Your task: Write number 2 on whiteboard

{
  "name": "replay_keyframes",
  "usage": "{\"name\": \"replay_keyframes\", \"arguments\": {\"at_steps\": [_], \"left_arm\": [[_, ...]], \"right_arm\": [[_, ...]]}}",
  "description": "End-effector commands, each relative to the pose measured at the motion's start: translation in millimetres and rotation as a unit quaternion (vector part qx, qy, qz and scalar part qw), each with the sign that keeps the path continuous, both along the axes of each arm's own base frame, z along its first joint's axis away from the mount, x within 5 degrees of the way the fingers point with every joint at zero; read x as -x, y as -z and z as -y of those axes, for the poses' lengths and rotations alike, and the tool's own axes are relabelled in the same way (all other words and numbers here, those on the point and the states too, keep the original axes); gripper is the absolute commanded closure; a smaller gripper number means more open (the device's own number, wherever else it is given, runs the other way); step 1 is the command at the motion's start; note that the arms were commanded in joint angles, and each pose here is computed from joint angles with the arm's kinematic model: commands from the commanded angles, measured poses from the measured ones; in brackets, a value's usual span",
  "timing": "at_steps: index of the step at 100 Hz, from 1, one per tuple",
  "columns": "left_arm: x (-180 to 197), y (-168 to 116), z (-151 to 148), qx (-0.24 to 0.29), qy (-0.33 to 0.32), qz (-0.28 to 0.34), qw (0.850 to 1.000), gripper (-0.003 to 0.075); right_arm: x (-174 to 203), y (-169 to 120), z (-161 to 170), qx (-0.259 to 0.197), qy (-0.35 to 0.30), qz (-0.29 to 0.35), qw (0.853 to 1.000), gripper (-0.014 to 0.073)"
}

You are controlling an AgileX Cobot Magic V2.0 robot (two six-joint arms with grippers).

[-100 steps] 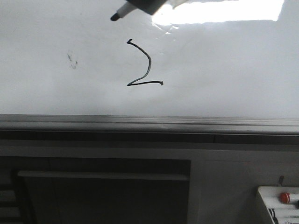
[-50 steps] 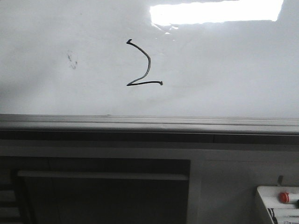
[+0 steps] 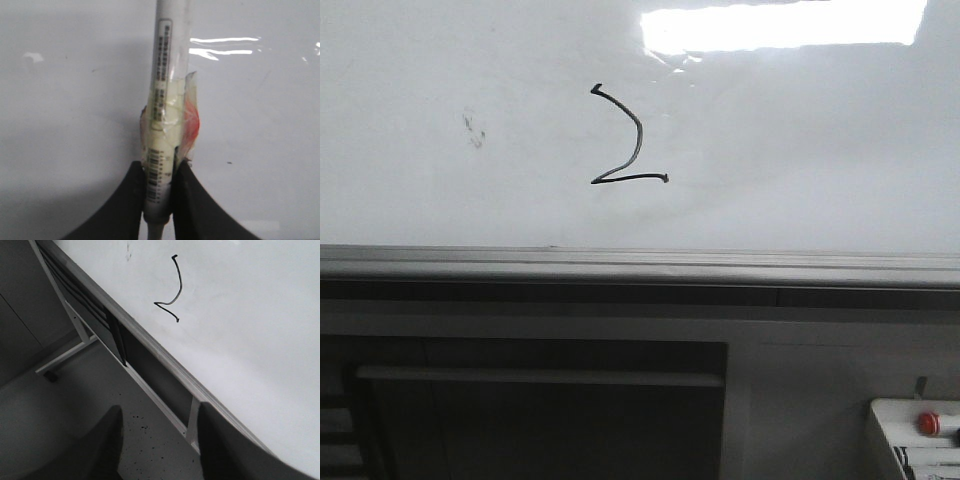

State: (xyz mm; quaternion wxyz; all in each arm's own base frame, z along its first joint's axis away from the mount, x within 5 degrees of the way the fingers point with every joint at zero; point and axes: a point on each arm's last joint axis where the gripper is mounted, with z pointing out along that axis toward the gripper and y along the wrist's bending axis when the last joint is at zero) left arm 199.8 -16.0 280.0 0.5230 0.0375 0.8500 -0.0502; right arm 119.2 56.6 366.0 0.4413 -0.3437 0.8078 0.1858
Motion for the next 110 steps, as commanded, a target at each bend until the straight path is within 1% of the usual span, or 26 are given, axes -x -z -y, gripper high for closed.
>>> {"name": "replay_keyframes", "arguments": {"at_steps": [1, 7, 19, 35, 50, 57, 61, 63, 64, 69, 74, 81, 86, 95, 101, 110], "left_arm": [[-13, -14, -1, 0.033, -0.031, 0.037, 0.998, 0.0738], [-20, -13, 6, 0.030, -0.008, 0.022, 0.999, 0.0738], [-31, -10, 22, 0.005, 0.043, -0.003, 0.999, 0.0738], [-40, -1, 24, 0.001, 0.042, -0.015, 0.999, 0.0738], [-41, 0, 25, 0.001, 0.042, -0.017, 0.999, 0.0728], [-41, 0, 25, 0.000, 0.043, -0.018, 0.999, 0.0671], [-41, 0, 25, -0.001, 0.044, -0.018, 0.999, 0.0613], [-41, 0, 25, -0.001, 0.044, -0.018, 0.999, 0.0568], [-41, 0, 25, -0.001, 0.044, -0.018, 0.999, 0.0568], [-39, -1, 25, -0.004, 0.046, -0.016, 0.999, 0.0471], [-38, -4, 24, -0.009, 0.050, -0.011, 0.999, 0.0394], [-33, -10, 23, -0.019, 0.054, -0.002, 0.998, 0.0324], [-28, -14, 20, -0.018, 0.054, 0.001, 0.998, 0.0311], [-15, -24, 13, -0.012, 0.054, 0.000, 0.998, 0.0312], [-5, -31, 8, -0.018, 0.058, -0.004, 0.998, 0.0312], [11, -45, 3, -0.029, 0.067, -0.031, 0.997, 0.0312]], "right_arm": [[0, -12, -1, -0.029, 0.011, 0.028, 0.999, 0.0294], [0, -12, -1, -0.030, 0.011, 0.028, 0.999, 0.0294], [0, -12, -1, -0.030, 0.011, 0.028, 0.999, 0.0294], [1, -12, -2, -0.029, 0.006, 0.023, 0.999, 0.0294], [2, -11, -2, -0.030, 0.003, 0.020, 0.999, 0.0294], [2, -12, -2, -0.032, 0.003, 0.020, 0.999, 0.0294], [2, -12, -2, -0.032, 0.003, 0.020, 0.999, 0.0294], [2, -12, -2, -0.033, 0.004, 0.019, 0.999, 0.0294], [2, -12, -2, -0.033, 0.004, 0.019, 0.999, 0.0294], [1, -12, -2, -0.038, 0.012, 0.014, 0.999, 0.0294], [0, -11, 0, -0.037, 0.025, 0.010, 0.999, 0.0294], [-2, -9, 4, -0.030, 0.058, -0.001, 0.998, 0.0294], [-3, -7, 7, -0.029, 0.085, -0.016, 0.996, 0.0294], [-6, -5, 13, -0.030, 0.134, -0.036, 0.990, 0.0294], [-7, -3, 17, -0.037, 0.173, -0.053, 0.983, 0.0294], [-8, 1, 25, -0.029, 0.227, -0.075, 0.971, 0.0295]]}}
